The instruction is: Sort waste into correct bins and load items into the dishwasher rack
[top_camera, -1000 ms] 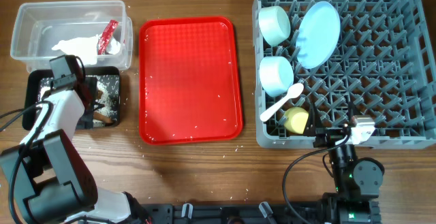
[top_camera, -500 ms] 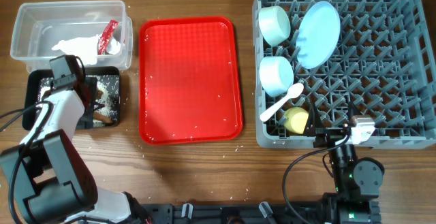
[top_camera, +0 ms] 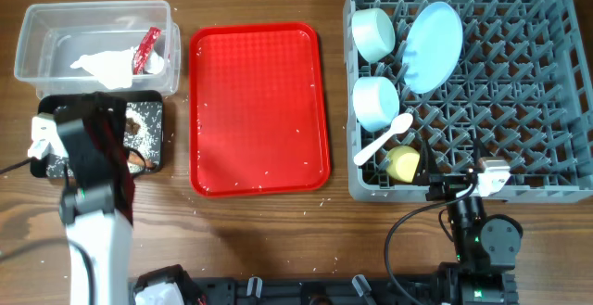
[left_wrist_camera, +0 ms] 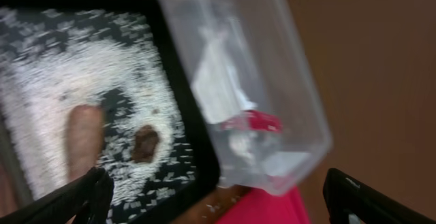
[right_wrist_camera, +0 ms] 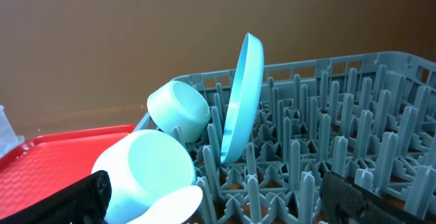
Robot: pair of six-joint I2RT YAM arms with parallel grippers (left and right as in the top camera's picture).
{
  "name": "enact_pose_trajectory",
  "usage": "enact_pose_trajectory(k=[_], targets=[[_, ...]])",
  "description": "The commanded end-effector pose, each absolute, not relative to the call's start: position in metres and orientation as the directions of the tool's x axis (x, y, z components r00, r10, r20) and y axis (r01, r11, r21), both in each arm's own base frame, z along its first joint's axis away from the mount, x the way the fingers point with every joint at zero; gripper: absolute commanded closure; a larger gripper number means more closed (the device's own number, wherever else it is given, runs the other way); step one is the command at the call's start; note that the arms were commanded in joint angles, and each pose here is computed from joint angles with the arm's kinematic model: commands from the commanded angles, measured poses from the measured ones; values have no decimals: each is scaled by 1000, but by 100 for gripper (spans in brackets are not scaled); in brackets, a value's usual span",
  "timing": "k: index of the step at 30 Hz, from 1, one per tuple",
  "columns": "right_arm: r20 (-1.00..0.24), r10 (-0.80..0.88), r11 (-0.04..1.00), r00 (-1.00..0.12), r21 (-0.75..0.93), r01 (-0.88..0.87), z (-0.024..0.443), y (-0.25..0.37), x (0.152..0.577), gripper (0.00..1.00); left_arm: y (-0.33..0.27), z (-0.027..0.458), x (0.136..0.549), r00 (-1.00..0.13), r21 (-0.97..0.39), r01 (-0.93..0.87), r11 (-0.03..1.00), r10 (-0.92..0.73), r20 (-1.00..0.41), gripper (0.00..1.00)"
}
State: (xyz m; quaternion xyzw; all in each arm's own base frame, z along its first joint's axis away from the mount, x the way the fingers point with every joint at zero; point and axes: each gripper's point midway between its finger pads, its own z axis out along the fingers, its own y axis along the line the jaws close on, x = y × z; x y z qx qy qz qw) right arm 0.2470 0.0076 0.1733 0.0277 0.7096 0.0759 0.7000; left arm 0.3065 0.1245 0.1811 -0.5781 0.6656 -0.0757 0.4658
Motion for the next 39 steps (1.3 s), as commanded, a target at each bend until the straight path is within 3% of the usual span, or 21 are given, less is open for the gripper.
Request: enact_pose_trajectory(k=[1, 3, 8, 19, 23, 29, 39], targets=[[-987, 159, 986, -9, 159, -48, 175, 4, 247, 0, 81, 206, 299, -138, -528, -476, 703, -653, -745, 0], [-987, 159, 986, -9, 159, -48, 175, 4, 247, 0, 48, 219, 288, -206, -422, -285, 861, -485, -850, 0], [-987, 159, 986, -9, 159, -48, 175, 4, 247, 0, 7, 225, 264, -176, -294, -90, 952, -306, -936, 0], [-987, 159, 986, -9, 159, -48, 175, 4, 247, 0, -8, 196, 243, -41, -274, 9, 962, -273, -961, 0], [-987, 159, 986, -9, 159, -48, 175, 4, 247, 0, -9, 190, 242, -1, -190, 25, 981, -190, -982, 0], [-987, 158, 986, -9, 158, -48, 175, 4, 247, 0, -16, 177, 244, -31, -94, 66, 993, -92, -995, 0], [-987, 159, 986, -9, 159, -48, 175, 4, 247, 0, -17, 158, 246, -76, -86, 63, 994, -81, -994, 0]])
